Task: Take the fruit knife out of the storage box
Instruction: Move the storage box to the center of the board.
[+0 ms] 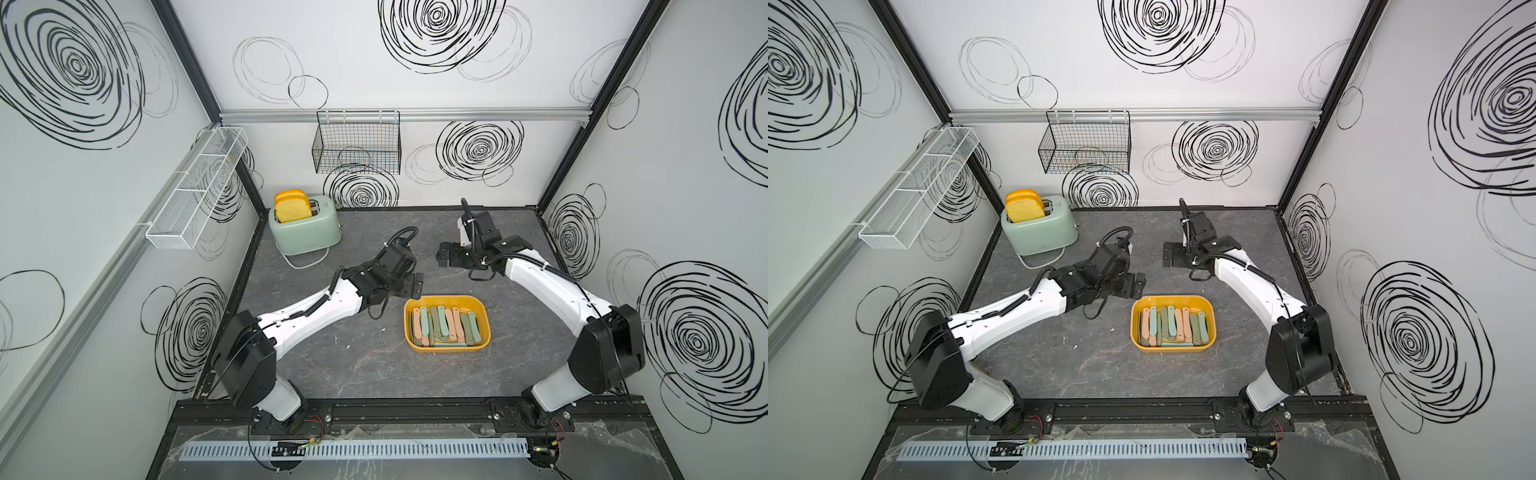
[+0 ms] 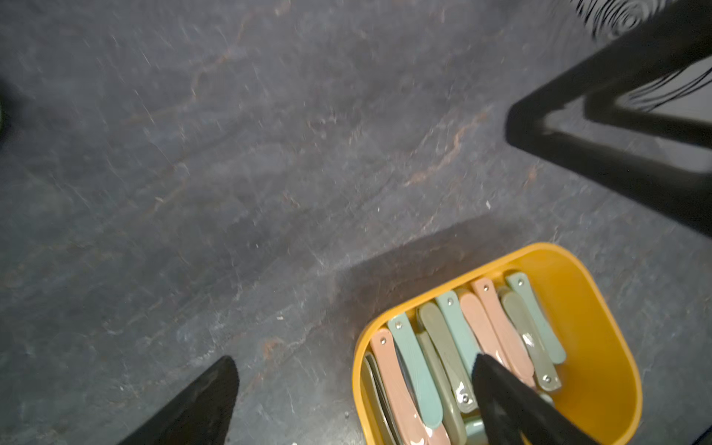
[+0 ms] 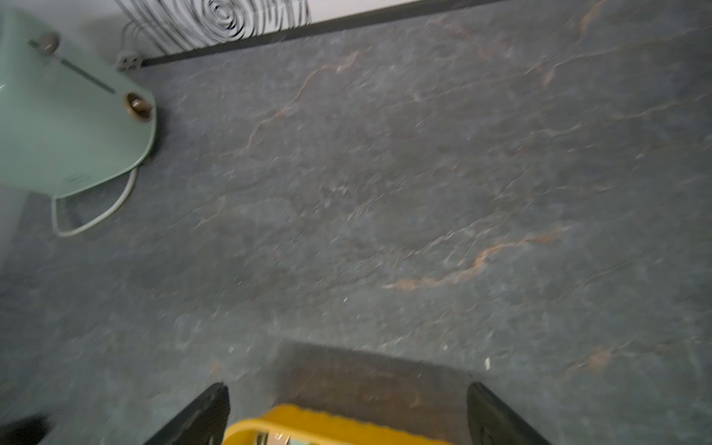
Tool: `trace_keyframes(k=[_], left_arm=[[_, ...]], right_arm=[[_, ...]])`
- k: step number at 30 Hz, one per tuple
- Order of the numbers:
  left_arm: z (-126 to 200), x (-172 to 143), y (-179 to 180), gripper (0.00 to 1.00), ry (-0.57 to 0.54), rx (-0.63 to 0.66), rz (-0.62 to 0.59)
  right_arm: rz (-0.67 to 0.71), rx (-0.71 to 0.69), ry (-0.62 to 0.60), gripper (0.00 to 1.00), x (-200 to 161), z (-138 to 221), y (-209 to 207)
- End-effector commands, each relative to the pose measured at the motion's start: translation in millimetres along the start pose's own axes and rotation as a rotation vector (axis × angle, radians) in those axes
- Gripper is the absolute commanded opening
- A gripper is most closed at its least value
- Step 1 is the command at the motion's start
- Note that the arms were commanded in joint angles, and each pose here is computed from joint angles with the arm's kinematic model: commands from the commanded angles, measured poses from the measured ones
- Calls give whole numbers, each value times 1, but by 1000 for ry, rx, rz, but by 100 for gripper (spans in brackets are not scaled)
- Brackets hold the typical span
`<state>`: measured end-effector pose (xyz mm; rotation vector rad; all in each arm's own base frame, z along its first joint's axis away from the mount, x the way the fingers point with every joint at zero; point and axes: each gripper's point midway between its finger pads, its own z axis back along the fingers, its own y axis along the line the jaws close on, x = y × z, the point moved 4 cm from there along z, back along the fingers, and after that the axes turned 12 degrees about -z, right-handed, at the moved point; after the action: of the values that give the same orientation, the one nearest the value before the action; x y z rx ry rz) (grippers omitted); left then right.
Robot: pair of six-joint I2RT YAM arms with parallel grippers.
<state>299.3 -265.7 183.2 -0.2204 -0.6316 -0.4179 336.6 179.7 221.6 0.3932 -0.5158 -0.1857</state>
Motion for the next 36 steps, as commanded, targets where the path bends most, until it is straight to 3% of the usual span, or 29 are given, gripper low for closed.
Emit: trace_keyframes(k=[1, 8, 16, 20, 23, 26, 36], left_arm=[[-14, -22, 1, 97, 142, -38, 89], [-59, -37, -2, 85, 236, -139, 112], [-48, -47, -13, 83, 237, -151, 57], [-62, -62, -11, 70, 269, -136, 83], [-68, -63, -13, 52, 257, -147, 114], [-76, -64, -7, 44, 264, -123, 152], [-59, -68, 34, 35, 201, -69, 320]], right_arm=[[-105, 0, 108, 99, -33, 30, -16], [-103, -5, 107, 99, -52, 53, -30], [-122, -8, 103, 99, -69, 61, -45], [-135, -7, 128, 99, -77, 58, -48], [-139, 0, 148, 99, -82, 54, -50], [-142, 7, 174, 99, -88, 50, -50], [-68, 8, 217, 99, -96, 33, -43]])
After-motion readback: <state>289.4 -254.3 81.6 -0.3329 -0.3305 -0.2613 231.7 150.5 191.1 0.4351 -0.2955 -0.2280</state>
